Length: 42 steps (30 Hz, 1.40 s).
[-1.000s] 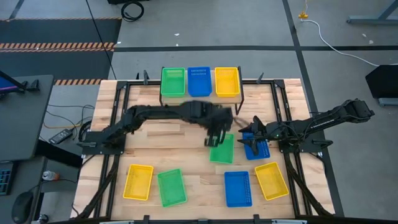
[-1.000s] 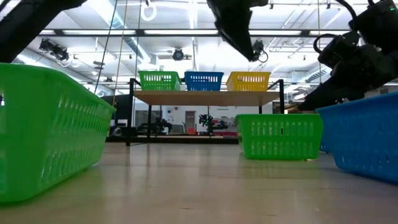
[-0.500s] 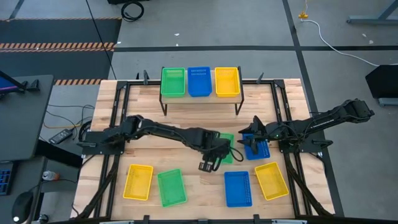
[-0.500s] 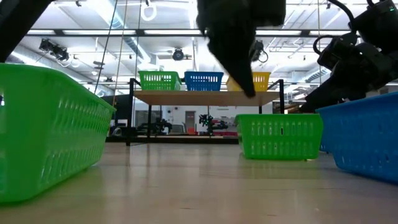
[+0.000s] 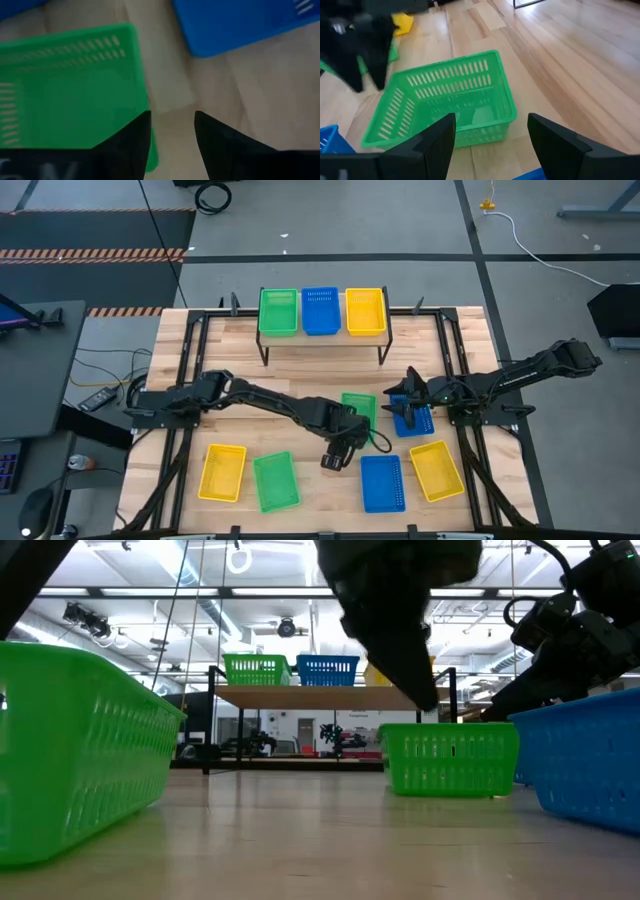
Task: Stack baskets on shelf by color
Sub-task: Stack the top green bin on top of the green bin on the shelf
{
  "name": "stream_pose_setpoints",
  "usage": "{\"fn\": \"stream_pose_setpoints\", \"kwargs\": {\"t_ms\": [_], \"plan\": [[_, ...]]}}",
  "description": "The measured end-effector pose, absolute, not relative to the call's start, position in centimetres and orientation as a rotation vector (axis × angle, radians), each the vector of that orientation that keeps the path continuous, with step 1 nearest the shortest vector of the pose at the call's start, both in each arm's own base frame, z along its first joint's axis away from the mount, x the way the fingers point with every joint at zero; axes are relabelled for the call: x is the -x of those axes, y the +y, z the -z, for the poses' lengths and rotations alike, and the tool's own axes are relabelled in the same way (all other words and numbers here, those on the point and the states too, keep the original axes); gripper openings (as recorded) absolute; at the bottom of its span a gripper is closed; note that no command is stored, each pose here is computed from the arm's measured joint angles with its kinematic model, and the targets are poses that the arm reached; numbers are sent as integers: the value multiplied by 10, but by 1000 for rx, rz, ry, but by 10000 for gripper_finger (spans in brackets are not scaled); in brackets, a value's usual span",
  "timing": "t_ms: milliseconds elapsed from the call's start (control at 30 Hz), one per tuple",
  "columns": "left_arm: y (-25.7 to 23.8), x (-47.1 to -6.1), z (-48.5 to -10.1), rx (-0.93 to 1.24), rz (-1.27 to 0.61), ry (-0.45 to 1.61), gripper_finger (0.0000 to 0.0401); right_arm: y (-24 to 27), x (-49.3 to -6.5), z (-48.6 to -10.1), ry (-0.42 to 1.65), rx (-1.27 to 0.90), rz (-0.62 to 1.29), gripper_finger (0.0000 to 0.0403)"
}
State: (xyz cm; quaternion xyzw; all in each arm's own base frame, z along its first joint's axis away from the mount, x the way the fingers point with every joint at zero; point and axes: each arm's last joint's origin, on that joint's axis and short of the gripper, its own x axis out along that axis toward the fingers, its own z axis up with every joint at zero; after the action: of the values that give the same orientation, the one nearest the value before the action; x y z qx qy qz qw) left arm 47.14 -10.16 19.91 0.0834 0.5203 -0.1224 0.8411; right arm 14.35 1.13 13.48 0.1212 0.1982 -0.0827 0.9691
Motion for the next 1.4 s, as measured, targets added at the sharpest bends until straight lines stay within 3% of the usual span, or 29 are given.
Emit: {"fn": "stream_pose_setpoints", "kwargs": {"t_ms": [367,700,1033,1400], "plan": [[-94,-483,-171,-164,121,1116,151,11,-144,-134,408,-171,174,254],[-93,-484,-171,-216,137,1101,148,10,-146,-133,407,-141,176,254],[-108,-482,-202,-533,128,1090,142,10,-146,-133,409,-144,177,254],[-77,-481,-196,-700,194,1178,146,10,-145,-133,409,-148,177,254]]}}
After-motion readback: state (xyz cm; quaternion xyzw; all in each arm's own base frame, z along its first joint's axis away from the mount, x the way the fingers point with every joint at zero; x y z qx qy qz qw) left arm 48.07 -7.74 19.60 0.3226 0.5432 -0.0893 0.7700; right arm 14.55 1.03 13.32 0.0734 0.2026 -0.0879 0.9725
